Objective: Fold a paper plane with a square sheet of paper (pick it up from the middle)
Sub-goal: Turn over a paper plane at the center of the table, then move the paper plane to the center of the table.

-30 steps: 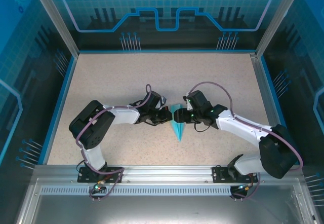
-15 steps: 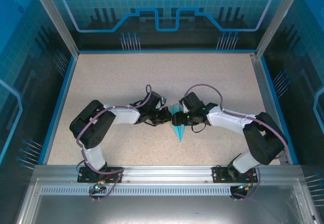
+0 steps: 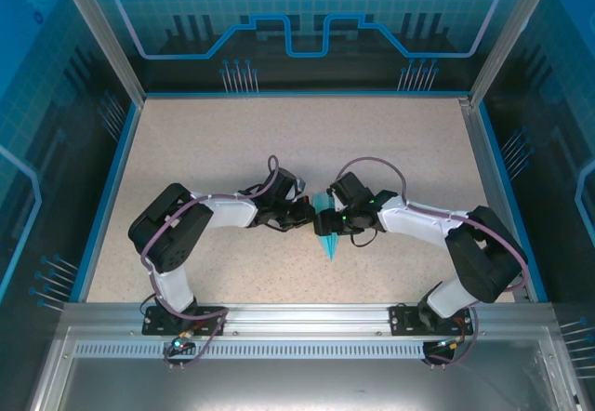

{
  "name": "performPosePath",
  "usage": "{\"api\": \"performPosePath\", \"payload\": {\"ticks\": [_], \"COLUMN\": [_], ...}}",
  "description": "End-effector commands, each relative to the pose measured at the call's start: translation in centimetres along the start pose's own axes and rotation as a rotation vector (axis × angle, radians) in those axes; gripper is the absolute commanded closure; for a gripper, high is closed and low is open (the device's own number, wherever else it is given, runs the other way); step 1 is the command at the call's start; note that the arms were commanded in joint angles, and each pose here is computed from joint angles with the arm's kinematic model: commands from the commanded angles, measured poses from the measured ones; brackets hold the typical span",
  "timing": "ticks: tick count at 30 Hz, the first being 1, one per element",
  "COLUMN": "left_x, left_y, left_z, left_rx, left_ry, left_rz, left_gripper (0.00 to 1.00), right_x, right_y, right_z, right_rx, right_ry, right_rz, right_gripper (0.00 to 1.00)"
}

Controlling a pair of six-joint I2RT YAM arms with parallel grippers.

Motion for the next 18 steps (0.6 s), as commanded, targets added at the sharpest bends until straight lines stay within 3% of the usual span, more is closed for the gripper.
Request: {"api": "performPosePath", "payload": {"ticks": [1,18], "left_x": [0.1,0.2], "left_y": [0.1,0.3], "left_z": [1.0,1.0], "left_rx": [0.031,0.033], "left_ry": [-0.030,-0.034], "left_rz": [-0.009,-0.006], "left_gripper": [1.00,1.00], "right_x": [-1.1,-3.4], "right_y": [-0.5,-1.0], "right_z": [-0.3,-0.3], "right_rx": [-0.041,-0.029], "right_ry": [0.018,0.148], "right_rz": [0.024,0.020], "right_gripper": [0.36,0.41]}}
Point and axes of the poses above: each hand's point on the last joint's axis, 136 mm out from that joint toward the fingers, its own y axis out along the fingers, its own z axis along the line the jaws close on, x = y × z, the point moved 9 cm from there along -y, back along the fingers
